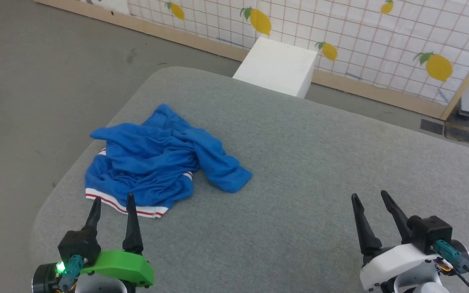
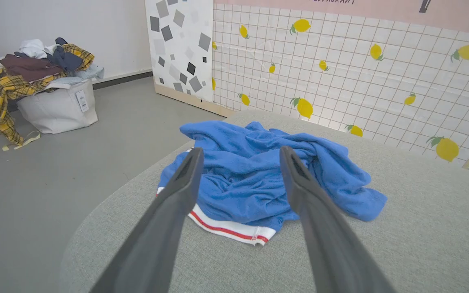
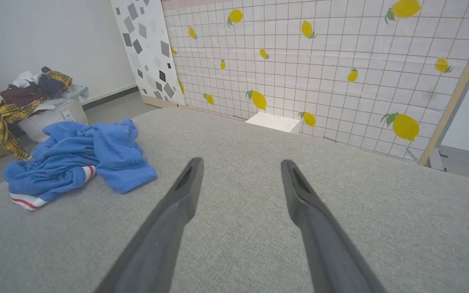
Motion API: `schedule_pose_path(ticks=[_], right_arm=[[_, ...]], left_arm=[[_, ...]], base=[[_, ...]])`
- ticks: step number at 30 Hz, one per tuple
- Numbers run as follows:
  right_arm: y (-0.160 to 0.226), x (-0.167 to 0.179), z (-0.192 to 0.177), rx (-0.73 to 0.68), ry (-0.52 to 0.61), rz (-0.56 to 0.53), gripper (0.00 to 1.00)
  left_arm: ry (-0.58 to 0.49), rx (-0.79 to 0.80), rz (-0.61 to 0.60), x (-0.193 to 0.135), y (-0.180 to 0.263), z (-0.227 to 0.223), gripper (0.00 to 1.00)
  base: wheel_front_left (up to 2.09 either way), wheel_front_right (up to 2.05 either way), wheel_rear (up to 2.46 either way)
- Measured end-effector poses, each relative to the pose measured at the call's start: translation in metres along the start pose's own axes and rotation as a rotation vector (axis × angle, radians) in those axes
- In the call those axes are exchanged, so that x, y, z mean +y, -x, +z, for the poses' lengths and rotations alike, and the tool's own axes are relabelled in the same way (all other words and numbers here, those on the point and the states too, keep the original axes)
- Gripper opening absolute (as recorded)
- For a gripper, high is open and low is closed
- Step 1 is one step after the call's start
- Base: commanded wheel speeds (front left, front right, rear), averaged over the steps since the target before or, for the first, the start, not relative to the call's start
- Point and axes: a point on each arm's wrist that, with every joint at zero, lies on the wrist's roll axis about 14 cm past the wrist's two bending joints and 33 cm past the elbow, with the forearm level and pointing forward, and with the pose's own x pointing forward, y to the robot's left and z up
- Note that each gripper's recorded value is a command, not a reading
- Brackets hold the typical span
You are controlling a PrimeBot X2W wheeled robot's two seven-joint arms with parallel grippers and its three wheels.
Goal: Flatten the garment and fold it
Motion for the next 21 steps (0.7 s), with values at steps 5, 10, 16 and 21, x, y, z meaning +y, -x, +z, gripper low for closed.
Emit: schedule_pose_path(ticks=[5, 10, 16, 21], right_arm=[[-0.004, 0.009, -0.004, 0.009, -0.001, 0.029, 1.0], [-0.008, 0.018, -0.009, 0.019, -0.005, 0.056, 1.0], [-0.012, 0.026, -0.013, 0.023, -0.011, 0.081, 1.0], [-0.015, 0.033, -0.016, 0.028, -0.019, 0.102, 1.0]], left_arm=[[0.0, -0.004, 0.033, 0.011, 0.007, 0.0, 1.0], [0.005, -0.011, 0.071, 0.022, 0.014, 0.001, 1.0], [0.002, -0.016, 0.107, 0.032, 0.021, 0.001, 1.0], [0.007, -0.025, 0.134, 0.039, 0.027, 0.002, 1.0]], base=[[0.0, 0.0, 0.0], [0.0, 0.0, 0.0], [0.0, 0.0, 0.0], [0.0, 0.0, 0.0]])
